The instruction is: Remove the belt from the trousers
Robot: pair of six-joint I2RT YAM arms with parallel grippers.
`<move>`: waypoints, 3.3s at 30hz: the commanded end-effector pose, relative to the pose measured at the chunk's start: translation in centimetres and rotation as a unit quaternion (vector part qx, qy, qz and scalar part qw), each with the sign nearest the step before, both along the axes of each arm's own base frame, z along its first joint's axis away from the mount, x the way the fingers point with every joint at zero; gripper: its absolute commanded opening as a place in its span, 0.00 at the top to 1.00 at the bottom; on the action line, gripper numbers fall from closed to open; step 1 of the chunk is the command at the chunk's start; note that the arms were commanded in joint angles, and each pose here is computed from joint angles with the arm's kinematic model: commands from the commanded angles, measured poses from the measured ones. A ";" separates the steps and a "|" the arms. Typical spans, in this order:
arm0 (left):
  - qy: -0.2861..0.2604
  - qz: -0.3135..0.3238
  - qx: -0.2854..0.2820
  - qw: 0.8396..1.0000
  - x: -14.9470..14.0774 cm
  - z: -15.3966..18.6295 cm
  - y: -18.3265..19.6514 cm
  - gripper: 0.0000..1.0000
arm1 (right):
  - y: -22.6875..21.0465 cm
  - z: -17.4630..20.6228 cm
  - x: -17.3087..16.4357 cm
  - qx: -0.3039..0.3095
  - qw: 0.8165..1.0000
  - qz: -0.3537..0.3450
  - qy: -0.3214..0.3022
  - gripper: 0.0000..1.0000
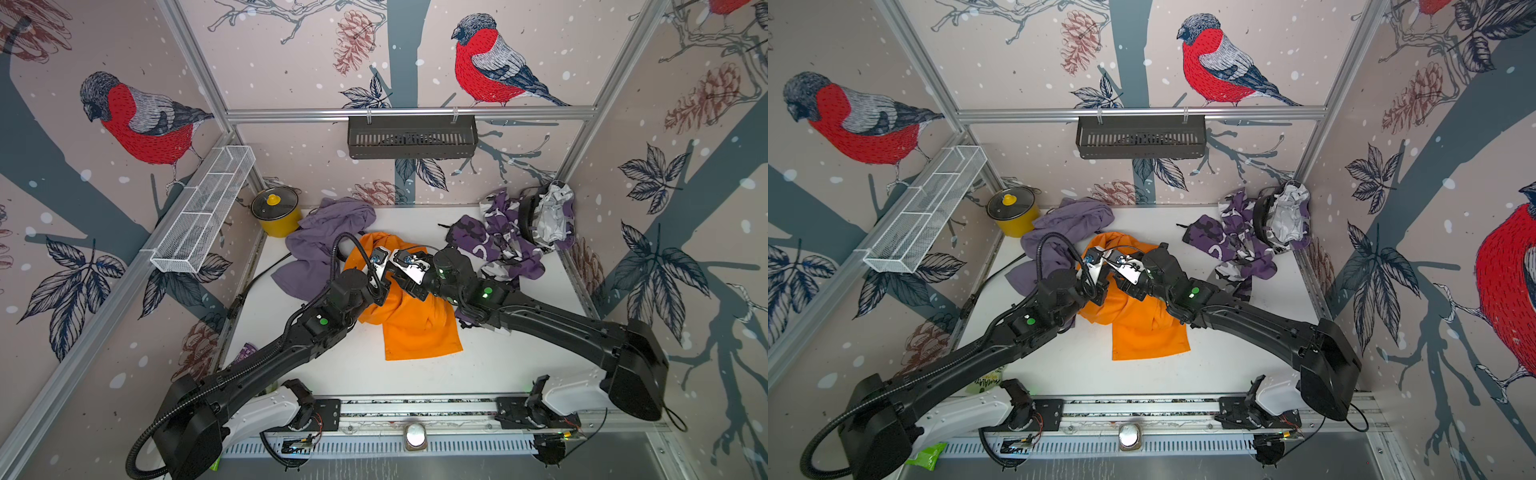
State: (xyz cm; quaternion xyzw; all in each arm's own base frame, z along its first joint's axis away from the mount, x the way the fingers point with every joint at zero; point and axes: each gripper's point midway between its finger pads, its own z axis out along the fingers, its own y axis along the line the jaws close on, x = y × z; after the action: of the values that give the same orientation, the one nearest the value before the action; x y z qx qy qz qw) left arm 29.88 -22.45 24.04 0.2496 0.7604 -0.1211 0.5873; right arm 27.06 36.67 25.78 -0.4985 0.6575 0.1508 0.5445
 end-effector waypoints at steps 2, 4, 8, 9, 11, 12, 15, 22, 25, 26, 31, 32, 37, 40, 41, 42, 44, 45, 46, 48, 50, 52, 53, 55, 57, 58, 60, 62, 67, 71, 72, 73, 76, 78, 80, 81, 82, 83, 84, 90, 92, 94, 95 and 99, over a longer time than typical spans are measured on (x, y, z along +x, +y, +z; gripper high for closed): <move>-0.003 0.003 -0.015 1.000 0.2 0.6 -0.1 1.00 | -0.1 0.7 0.2 0.008 1.000 -0.005 -0.010 0.61; 0.000 0.006 -0.013 1.000 0.3 0.5 0.1 1.00 | -0.4 0.7 0.1 0.004 1.000 -0.005 -0.009 0.69; 0.014 0.020 -0.007 1.000 0.8 -0.4 0.7 1.00 | -1.8 1.5 -0.2 0.011 1.000 0.004 -0.003 0.74; 0.018 0.025 -0.004 1.000 1.0 -0.7 0.9 1.00 | -2.1 1.7 -0.2 0.013 1.000 0.003 -0.002 0.75; 0.028 0.039 -0.001 0.999 1.4 -1.1 1.4 1.00 | -3.1 1.9 0.0 0.019 1.000 0.000 0.006 0.77; 0.033 0.045 0.002 0.998 1.6 -1.4 1.7 1.00 | -3.6 2.1 0.1 0.022 1.000 -0.001 0.011 0.79; 0.047 0.067 0.002 0.997 2.3 -1.9 2.5 1.00 | -5.0 1.7 0.4 0.027 0.999 -0.005 0.031 0.84; 0.051 0.126 -0.011 0.991 3.6 -1.5 5.2 1.00 | -7.5 0.6 0.5 0.041 0.997 -0.021 0.066 0.94; 0.060 0.153 -0.031 0.986 4.2 -1.5 6.8 1.00 | -8.7 0.5 0.6 0.050 0.996 -0.030 0.072 0.95; 0.063 0.162 -0.040 0.984 4.3 -1.6 7.5 1.00 | -9.0 0.5 0.7 0.052 0.995 -0.034 0.073 0.96; 0.078 0.191 -0.065 0.976 5.0 -2.0 9.4 1.00 | -10.2 0.4 0.6 0.057 0.994 -0.039 0.083 0.97; 0.082 0.198 -0.068 0.974 5.1 -2.2 9.9 1.00 | -10.4 0.3 0.5 0.058 0.994 -0.040 0.085 0.97; 0.099 0.226 -0.089 0.965 5.5 -2.8 11.6 1.00 | -11.2 0.0 0.3 0.057 0.993 -0.043 0.093 0.97; 0.112 0.246 -0.111 0.956 5.8 -3.1 12.9 1.00 | -11.6 -0.1 0.3 0.056 0.993 -0.043 0.097 0.98; 0.118 0.254 -0.121 0.952 5.9 -3.4 13.6 1.00 | -11.7 -0.1 0.3 0.055 0.993 -0.043 0.099 0.98; 0.122 0.259 -0.131 0.949 5.9 -3.5 14.0 1.00 | -11.9 -0.2 0.4 0.054 0.993 -0.044 0.099 0.98; 0.129 0.271 -0.152 0.942 6.0 -3.8 15.0 1.00 | -12.2 -0.3 0.4 0.053 0.992 -0.046 0.101 0.98; 0.132 0.275 -0.160 0.939 6.0 -4.0 15.4 1.00 | -12.3 -0.3 0.4 0.054 0.992 -0.047 0.101 0.98; 0.135 0.281 -0.170 0.935 6.0 -4.2 15.9 1.00 | -12.4 -0.4 0.4 0.055 0.992 -0.047 0.103 0.98; 0.140 0.291 -0.189 0.927 5.9 -4.4 16.7 1.00 | -12.6 -0.3 0.4 0.055 0.992 -0.048 0.103 0.98; 0.145 0.300 -0.208 0.920 5.8 -4.8 17.3 1.00 | -12.8 -0.3 0.5 0.056 0.992 -0.048 0.105 0.98; 0.151 0.301 -0.223 0.915 5.8 -5.2 17.6 1.00 | -12.7 -0.3 0.5 0.057 0.992 -0.045 0.105 0.99; 0.152 0.299 -0.224 0.915 5.8 -5.3 17.6 1.00 | -12.5 -0.2 0.5 0.057 0.992 -0.039 0.105 0.99; 0.159 0.267 -0.221 0.924 5.9 -5.0 16.5 1.00 | -12.0 -0.1 0.3 0.057 0.993 -0.024 0.104 0.99; 0.164 0.225 -0.209 0.937 6.1 -4.5 14.9 1.00 | -11.5 0.2 0.3 0.056 0.993 -0.016 0.102 0.98; 0.165 0.211 -0.205 0.942 6.2 -4.2 14.3 1.00 | -11.2 0.4 0.3 0.054 0.993 -0.011 0.102 0.99; 0.158 0.193 -0.185 0.951 6.2 -3.5 13.2 0.84 | -10.6 0.4 0.4 0.047 0.993 -0.004 0.104 0.99; 0.152 0.181 -0.161 0.958 6.1 -2.6 12.3 0.54 | -10.0 0.6 0.5 0.042 0.994 0.005 0.104 0.99; 0.101 0.181 -0.135 0.969 4.9 1.3 12.2 0.24 | -9.2 0.9 0.8 0.031 0.994 0.013 0.105 0.99; 0.019 0.150 -0.120 0.981 3.6 5.9 11.7 0.10 | -8.9 1.2 0.8 0.028 0.994 0.018 0.104 0.99; 0.008 0.131 -0.110 0.985 3.4 6.6 10.8 0.09 | -8.8 1.2 0.7 0.028 0.994 0.019 0.105 0.99; -0.002 0.109 -0.091 0.990 3.2 7.1 9.6 0.06 | -8.8 1.2 0.7 0.026 0.994 0.020 0.106 0.99; -0.034 0.025 -0.013 0.999 1.9 7.8 4.9 0.05 | -8.7 1.2 0.6 0.025 0.994 0.021 0.106 0.99; -0.065 -0.028 0.039 0.997 0.6 7.8 1.9 0.04 | -8.8 1.2 0.5 0.025 0.994 0.020 0.106 0.99; -0.097 -0.075 0.079 0.989 -0.6 7.7 -0.5 0.04 | -8.8 1.3 0.5 0.025 0.994 0.020 0.105 0.99; -0.107 -0.093 0.091 0.986 -1.1 7.6 -1.3 0.04 | -8.8 1.3 0.4 0.025 0.994 0.020 0.105 0.99; -0.120 -0.113 0.106 0.981 -1.5 7.6 -2.2 0.04 | -8.8 1.4 0.4 0.026 0.994 0.020 0.104 0.99; -0.130 -0.124 0.116 0.977 -1.8 7.6 -2.9 0.04 | -8.7 1.3 0.4 0.025 0.994 0.021 0.105 0.99; -0.137 -0.126 0.124 0.975 -1.7 7.6 -3.3 0.04 | -8.7 1.4 0.3 0.025 0.994 0.022 0.104 0.99; -0.182 -0.118 0.160 0.963 -0.5 8.2 -5.5 0.06 | -8.5 1.2 0.0 0.024 0.994 0.024 0.107 0.99; -0.193 -0.119 0.164 0.960 -0.1 8.1 -5.9 0.08 | -8.5 1.2 0.0 0.025 0.994 0.024 0.107 0.99; -0.195 -0.122 0.179 0.957 0.3 7.5 -6.3 0.13 | -8.6 1.4 -0.1 0.026 0.994 0.024 0.105 0.99; -0.195 -0.122 0.183 0.956 0.4 7.2 -6.4 0.14 | -8.6 1.4 -0.2 0.025 0.994 0.024 0.106 0.99; -0.191 -0.116 0.191 0.956 1.0 6.3 -6.6 0.36 | -8.7 1.5 -0.2 0.027 0.994 0.023 0.104 0.99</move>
State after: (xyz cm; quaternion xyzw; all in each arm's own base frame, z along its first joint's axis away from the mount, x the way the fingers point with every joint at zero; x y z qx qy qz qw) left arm 30.32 -28.89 29.16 0.4667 0.6281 -0.0082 0.6225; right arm 26.79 27.88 26.38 -0.4827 0.7027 0.2309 0.4690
